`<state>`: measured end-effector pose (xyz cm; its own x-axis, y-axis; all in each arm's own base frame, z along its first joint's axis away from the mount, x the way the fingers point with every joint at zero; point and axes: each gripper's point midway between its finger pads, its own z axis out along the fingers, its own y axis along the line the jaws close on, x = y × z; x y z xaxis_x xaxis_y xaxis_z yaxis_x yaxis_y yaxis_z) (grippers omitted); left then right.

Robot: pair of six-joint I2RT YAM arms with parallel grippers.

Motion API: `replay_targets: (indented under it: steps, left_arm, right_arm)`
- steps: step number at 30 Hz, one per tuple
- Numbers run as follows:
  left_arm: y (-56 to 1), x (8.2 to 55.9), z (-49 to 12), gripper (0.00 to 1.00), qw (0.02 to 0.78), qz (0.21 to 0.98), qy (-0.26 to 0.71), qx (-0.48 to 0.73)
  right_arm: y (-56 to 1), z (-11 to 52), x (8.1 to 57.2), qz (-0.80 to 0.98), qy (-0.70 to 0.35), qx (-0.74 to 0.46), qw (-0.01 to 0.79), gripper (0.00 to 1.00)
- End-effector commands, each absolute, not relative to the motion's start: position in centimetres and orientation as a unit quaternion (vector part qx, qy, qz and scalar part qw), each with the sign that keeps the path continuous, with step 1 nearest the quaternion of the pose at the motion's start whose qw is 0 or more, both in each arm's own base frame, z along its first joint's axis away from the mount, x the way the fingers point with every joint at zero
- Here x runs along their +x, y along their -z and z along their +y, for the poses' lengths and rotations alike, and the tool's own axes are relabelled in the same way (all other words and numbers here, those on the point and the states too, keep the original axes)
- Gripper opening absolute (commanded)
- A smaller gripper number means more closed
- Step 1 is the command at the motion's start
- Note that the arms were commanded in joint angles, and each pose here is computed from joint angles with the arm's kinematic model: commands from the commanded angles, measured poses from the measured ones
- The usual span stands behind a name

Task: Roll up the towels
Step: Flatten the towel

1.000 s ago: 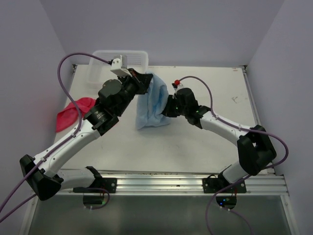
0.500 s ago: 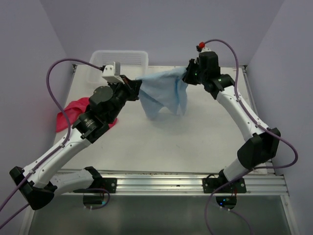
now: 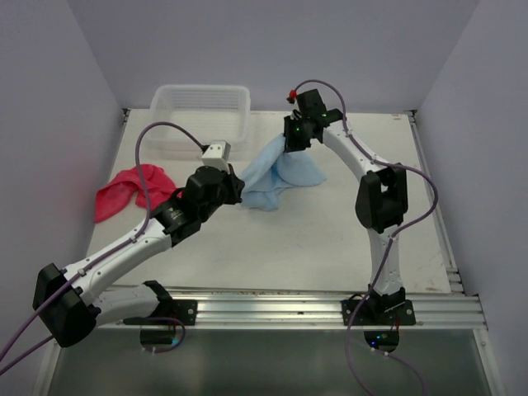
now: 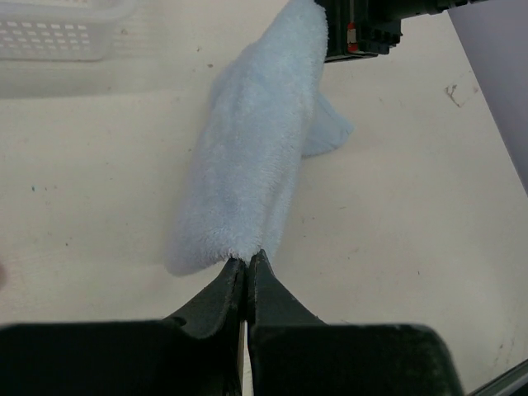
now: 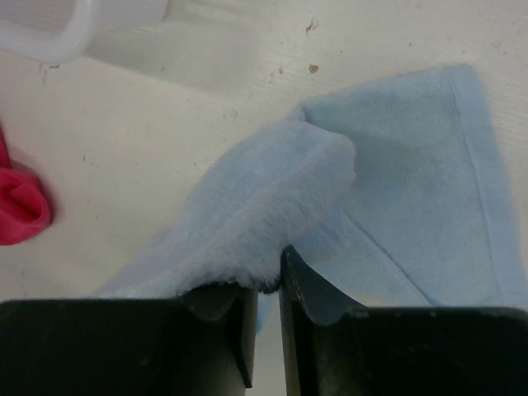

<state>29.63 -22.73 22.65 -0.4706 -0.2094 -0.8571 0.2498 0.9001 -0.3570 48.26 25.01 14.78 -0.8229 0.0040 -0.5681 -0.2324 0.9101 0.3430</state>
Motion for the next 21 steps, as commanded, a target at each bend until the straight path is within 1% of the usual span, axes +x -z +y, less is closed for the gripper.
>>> replay_targets:
  steps: [1, 2, 4, 5, 7, 8, 9, 11, 12, 13, 14, 16, 18, 21]
  left_arm:
    - [-22.8, 29.5, -23.1, 0.0, 0.512, 0.826, 0.237, 0.003]
    - [-22.5, 29.4, -22.8, 0.0, 0.51, 0.829, 0.23, 0.002]
    - [-22.4, 29.5, -22.2, 0.0, 0.515, 0.829, 0.218, -0.008]
    - [-22.2, 29.5, -21.9, 0.0, 0.515, 0.831, 0.212, -0.011]
    - [-22.0, 29.6, -21.2, 0.0, 0.518, 0.832, 0.196, -0.021]
    - [-21.7, 29.6, -20.7, 0.0, 0.516, 0.836, 0.186, -0.028]
    - [-21.6, 29.8, -20.0, 0.0, 0.521, 0.836, 0.168, -0.04]
    - [-20.9, 29.8, -19.1, 0.0, 0.516, 0.842, 0.147, -0.054]
    - [-20.7, 29.9, -18.7, 0.0, 0.517, 0.843, 0.136, -0.062]
    - [-20.5, 29.8, -18.6, 0.0, 0.515, 0.844, 0.134, -0.064]
    - [-20.0, 29.7, -18.5, 0.0, 0.511, 0.846, 0.133, -0.067]
    - [-19.3, 29.3, -18.2, 0.0, 0.508, 0.848, 0.133, -0.071]
    - [-18.9, 28.9, -17.9, 0.0, 0.508, 0.847, 0.138, -0.077]
    - [-18.3, 28.3, -17.2, 0.0, 0.506, 0.848, 0.135, -0.081]
  right_arm:
    - [-17.1, 26.6, 48.5, 0.92, -0.24, -0.101, 0.294, 0.2]
    - [-16.1, 26.5, 48.5, 0.925, -0.234, -0.102, 0.281, 0.45]
    - [-16.1, 25.8, 49.0, 0.928, -0.214, -0.098, 0.289, 0.57]
    - [-16.9, 25.6, 48.9, 0.926, -0.211, -0.096, 0.299, 0.59]
    - [-16.7, 24.9, 48.4, 0.929, -0.199, -0.089, 0.3, 0.61]
    - [-18.2, 24.0, 48.4, 0.926, -0.183, -0.078, 0.322, 0.61]
    - [-16.9, 23.3, 47.4, 0.933, -0.172, -0.068, 0.309, 0.61]
    - [-16.9, 22.6, 46.9, 0.929, -0.17, -0.044, 0.325, 0.56]
    - [-16.0, 21.9, 45.1, 0.934, -0.168, -0.036, 0.314, 0.53]
    - [-15.3, 21.7, 44.4, 0.935, -0.173, -0.019, 0.309, 0.47]
    - [-15.2, 21.7, 44.2, 0.931, -0.18, -0.014, 0.317, 0.45]
    - [-12.6, 20.7, 42.6, 0.941, -0.166, 0.01, 0.295, 0.45]
    - [-10.4, 19.0, 42.3, 0.948, -0.142, 0.042, 0.28, 0.47]
    - [-7.7, 17.1, 42.6, 0.951, -0.145, 0.099, 0.254, 0.47]
